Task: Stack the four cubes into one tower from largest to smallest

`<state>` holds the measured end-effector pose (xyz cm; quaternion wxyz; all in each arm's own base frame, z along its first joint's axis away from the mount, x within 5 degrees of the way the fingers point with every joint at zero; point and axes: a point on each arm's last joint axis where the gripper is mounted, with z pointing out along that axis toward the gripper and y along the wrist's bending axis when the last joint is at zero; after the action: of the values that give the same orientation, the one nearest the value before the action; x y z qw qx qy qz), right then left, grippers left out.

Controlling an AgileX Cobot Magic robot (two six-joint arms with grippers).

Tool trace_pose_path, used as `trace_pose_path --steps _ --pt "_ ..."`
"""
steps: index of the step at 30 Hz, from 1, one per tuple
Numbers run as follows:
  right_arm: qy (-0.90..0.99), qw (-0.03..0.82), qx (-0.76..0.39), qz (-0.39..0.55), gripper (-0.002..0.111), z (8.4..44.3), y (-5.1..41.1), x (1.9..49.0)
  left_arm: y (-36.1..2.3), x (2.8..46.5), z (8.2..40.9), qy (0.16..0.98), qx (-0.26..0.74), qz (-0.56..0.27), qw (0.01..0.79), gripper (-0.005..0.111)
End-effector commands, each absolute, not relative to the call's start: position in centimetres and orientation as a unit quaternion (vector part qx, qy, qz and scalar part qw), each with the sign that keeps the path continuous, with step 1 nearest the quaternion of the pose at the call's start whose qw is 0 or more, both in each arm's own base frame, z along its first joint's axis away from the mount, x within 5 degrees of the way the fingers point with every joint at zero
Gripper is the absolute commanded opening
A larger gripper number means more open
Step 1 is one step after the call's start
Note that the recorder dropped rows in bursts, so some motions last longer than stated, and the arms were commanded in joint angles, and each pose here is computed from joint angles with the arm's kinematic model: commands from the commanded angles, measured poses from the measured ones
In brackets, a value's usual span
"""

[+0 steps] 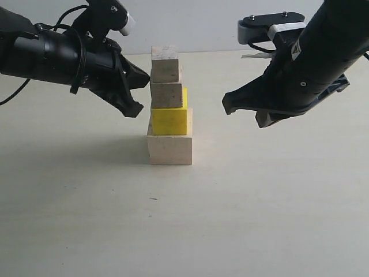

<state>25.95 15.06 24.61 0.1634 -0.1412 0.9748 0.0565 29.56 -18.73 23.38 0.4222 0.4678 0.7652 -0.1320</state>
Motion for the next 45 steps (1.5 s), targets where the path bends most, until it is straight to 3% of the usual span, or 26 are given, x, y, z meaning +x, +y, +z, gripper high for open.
trace_pose_path --steps 1,19,34,45 --pt "0.973 0.171 -0.144 0.059 0.000 24.7 15.0 26.0 -18.7 30.0 23.2 0.768 0.461 -0.128 0.425 0.000" --pt "0.972 0.172 -0.145 0.059 0.000 24.7 15.0 26.0 -19.1 30.9 21.8 0.777 0.460 -0.128 0.410 0.000" --pt "0.972 0.169 -0.149 0.067 0.000 24.7 15.1 25.9 -16.2 27.4 25.6 0.785 0.406 -0.093 0.459 0.000" --pt "0.967 0.175 -0.172 0.064 0.000 24.0 15.4 26.5 -14.3 23.0 29.0 0.791 0.342 -0.154 0.484 0.000"
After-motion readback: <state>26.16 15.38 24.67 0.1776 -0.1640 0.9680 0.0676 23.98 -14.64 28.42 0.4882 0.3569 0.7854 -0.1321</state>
